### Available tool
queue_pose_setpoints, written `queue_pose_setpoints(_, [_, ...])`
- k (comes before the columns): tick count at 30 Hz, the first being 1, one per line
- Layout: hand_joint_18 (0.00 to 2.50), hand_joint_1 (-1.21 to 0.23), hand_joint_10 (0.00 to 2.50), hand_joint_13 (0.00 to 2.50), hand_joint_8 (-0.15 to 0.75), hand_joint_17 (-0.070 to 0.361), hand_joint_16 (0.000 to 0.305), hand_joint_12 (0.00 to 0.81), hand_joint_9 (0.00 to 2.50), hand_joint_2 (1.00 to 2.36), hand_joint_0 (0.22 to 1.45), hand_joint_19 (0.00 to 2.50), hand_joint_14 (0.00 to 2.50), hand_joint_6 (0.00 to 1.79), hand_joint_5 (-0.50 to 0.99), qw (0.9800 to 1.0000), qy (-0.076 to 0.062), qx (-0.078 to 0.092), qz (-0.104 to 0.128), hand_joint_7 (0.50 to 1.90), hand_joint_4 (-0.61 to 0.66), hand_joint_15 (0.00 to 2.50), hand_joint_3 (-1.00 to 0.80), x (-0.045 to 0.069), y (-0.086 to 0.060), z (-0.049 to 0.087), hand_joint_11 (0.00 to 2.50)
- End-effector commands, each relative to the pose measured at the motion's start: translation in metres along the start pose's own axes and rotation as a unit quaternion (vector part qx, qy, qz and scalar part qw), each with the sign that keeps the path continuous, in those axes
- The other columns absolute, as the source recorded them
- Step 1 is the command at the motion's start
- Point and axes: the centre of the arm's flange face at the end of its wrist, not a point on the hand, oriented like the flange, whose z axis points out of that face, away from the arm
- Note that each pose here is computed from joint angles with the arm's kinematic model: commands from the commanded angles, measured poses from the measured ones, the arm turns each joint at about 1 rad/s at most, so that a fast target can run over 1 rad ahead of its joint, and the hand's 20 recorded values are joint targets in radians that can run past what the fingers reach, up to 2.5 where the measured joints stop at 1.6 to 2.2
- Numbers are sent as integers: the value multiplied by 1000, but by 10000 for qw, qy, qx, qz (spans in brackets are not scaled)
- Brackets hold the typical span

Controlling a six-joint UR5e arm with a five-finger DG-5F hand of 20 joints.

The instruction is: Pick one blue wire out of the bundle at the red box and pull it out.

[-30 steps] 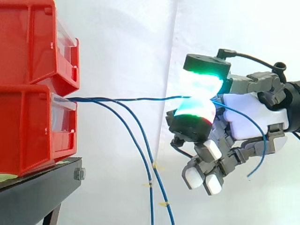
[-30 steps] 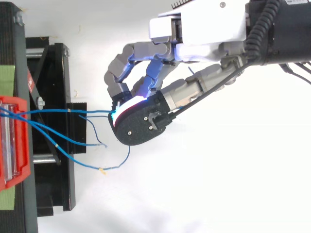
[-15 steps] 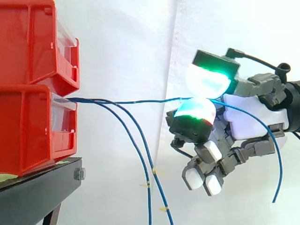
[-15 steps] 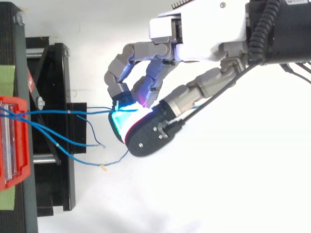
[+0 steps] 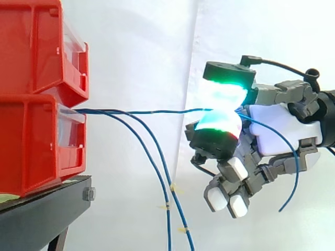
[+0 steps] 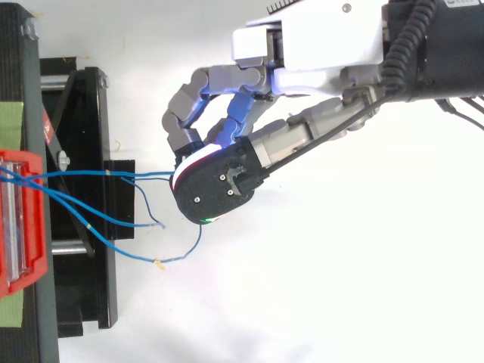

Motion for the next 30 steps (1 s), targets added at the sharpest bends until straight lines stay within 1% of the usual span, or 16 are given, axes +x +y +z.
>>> queue_pose_setpoints(1, [625, -735, 19, 743, 341, 122, 54, 421, 979, 1019, 577, 578, 19, 885, -108, 10000, -8, -5, -1, 1248, 161, 519, -202, 0, 1, 0, 651])
queue_pose_setpoints(5, [628, -795, 19, 722, 324, 122, 54, 414, 928, 1018, 587, 566, 19, 889, -113, 10000, -16, -4, 1, 1236, 158, 510, -242, -1, 0, 0, 643])
queue_pose_setpoints(6, [626, -797, 19, 720, 321, 122, 54, 418, 920, 1017, 589, 558, 19, 891, -116, 10000, -7, 2, 0, 1228, 161, 510, -249, 0, 0, 0, 632])
queue_pose_setpoints(10, [617, -840, 17, 704, 313, 120, 53, 413, 889, 1012, 612, 543, 19, 894, -124, 10000, -16, -4, 1, 1211, 144, 496, -349, -1, 0, 0, 629])
queue_pose_setpoints(13, [614, -833, 17, 700, 311, 120, 53, 412, 887, 1005, 617, 559, 20, 894, -125, 10000, -12, -43, -2, 1190, 154, 495, -429, -1, 1, 1, 624])
queue_pose_setpoints(15, [613, -817, 19, 701, 313, 120, 53, 411, 891, 1006, 609, 557, 19, 893, -125, 9999, -18, -97, -36, 1203, 156, 499, -432, -2, 5, 1, 624])
queue_pose_setpoints(16, [611, -815, 20, 701, 312, 121, 54, 413, 894, 1006, 608, 569, 19, 892, -126, 9999, -26, -96, -59, 1208, 154, 499, -423, -2, 5, 2, 633])
queue_pose_setpoints(19, [611, -810, 19, 701, 316, 121, 54, 412, 896, 1009, 611, 559, 19, 892, -126, 9996, -61, -168, -238, 1224, 145, 504, -402, -5, 13, 3, 630])
queue_pose_setpoints(20, [612, -809, 19, 701, 319, 121, 54, 414, 896, 1009, 615, 560, 19, 894, -126, 9988, -85, -203, -438, 1214, 138, 500, -398, -8, 17, 3, 625])
queue_pose_setpoints(23, [611, -815, 17, 700, 319, 121, 54, 415, 893, 1009, 620, 558, 20, 895, -126, 9961, -128, -262, -830, 1212, 132, 492, -394, -11, 25, 4, 627])
queue_pose_setpoints(24, [611, -819, 19, 699, 318, 120, 54, 415, 892, 1009, 621, 553, 19, 895, -126, 9953, -126, -278, -916, 1209, 133, 491, -394, -11, 27, 5, 628])
queue_pose_setpoints(25, [611, -823, 19, 699, 317, 120, 54, 414, 889, 1009, 624, 552, 19, 895, -126, 9939, -141, -289, -1053, 1209, 130, 494, -394, -12, 30, 5, 631])
queue_pose_setpoints(26, [611, -828, 19, 697, 316, 120, 53, 414, 885, 1009, 626, 554, 20, 895, -126, 9939, -141, -289, -1053, 1210, 126, 491, -395, -12, 30, 5, 627])
queue_pose_setpoints(27, [611, -829, 19, 694, 316, 120, 53, 413, 883, 1009, 626, 552, 20, 895, -126, 9919, -160, -315, -1223, 1213, 125, 490, -395, -13, 33, 6, 624])
queue_pose_setpoints(29, [611, -835, 17, 693, 314, 120, 53, 414, 878, 1008, 631, 552, 19, 896, -128, 9882, -213, -331, -1481, 1203, 122, 494, -399, -14, 34, 6, 619])
queue_pose_setpoints(30, [613, -835, 19, 693, 317, 120, 53, 414, 876, 1008, 632, 552, 20, 896, -128, 9869, -238, -323, -1564, 1204, 115, 494, -402, -14, 34, 6, 620])
